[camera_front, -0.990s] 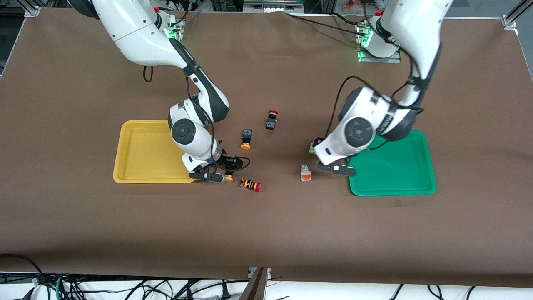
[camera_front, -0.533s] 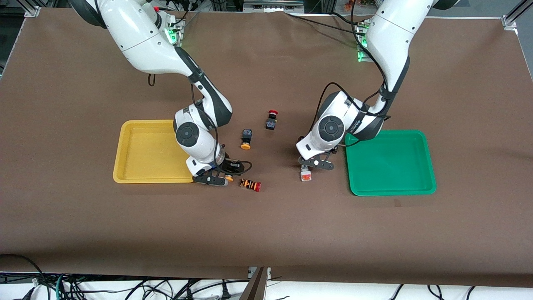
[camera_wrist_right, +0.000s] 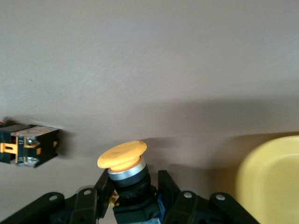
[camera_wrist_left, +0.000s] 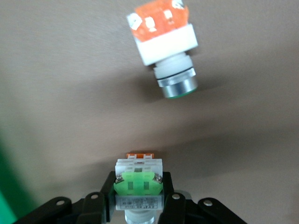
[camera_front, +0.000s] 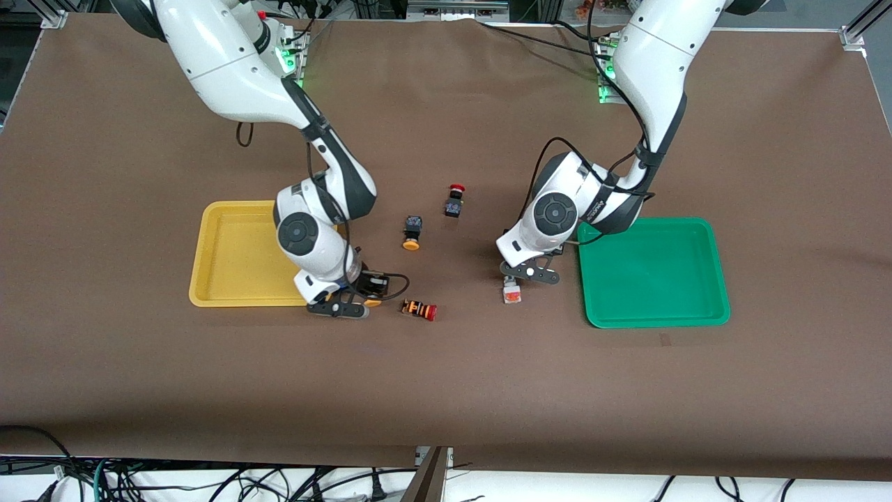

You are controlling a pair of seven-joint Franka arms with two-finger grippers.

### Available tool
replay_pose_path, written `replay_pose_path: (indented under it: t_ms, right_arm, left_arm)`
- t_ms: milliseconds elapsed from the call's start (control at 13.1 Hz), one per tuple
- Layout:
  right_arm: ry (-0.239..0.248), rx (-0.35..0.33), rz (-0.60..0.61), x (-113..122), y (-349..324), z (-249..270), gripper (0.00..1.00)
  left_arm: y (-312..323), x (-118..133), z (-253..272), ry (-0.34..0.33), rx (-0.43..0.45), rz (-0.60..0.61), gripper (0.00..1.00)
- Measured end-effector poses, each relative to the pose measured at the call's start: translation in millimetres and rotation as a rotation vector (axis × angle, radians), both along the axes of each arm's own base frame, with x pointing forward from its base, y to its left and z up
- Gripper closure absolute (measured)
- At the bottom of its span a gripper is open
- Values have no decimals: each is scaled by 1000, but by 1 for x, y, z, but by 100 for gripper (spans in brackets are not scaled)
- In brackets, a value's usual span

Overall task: Place green and yellow buttons in trays
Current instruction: 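Place the yellow button in the yellow tray while the left gripper places the green switch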

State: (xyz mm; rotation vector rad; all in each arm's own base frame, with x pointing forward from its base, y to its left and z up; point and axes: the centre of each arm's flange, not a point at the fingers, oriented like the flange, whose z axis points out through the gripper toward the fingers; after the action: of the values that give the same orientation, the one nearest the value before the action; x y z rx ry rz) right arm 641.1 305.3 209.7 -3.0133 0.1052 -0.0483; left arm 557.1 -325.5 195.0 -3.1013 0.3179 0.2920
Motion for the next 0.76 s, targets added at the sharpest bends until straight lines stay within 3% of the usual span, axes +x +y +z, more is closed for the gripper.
replay_pose_path:
  t_ms: [229,457,610,762]
  right_arm:
    - [71,-80,99,5,-58,51,55]
    - [70,-121,153,-25,-133,47,55]
    - [76,-142,153,-53,-176,20,54]
    - [76,-158,154,-71,-201,-4,49]
  left_arm:
    - [37,30,66,39,56,40,59]
    - [118,69,113,47,114,-32,59]
    - [177,80,87,110,102,-77,59]
    - [206,75,33,178,92,-86,59]
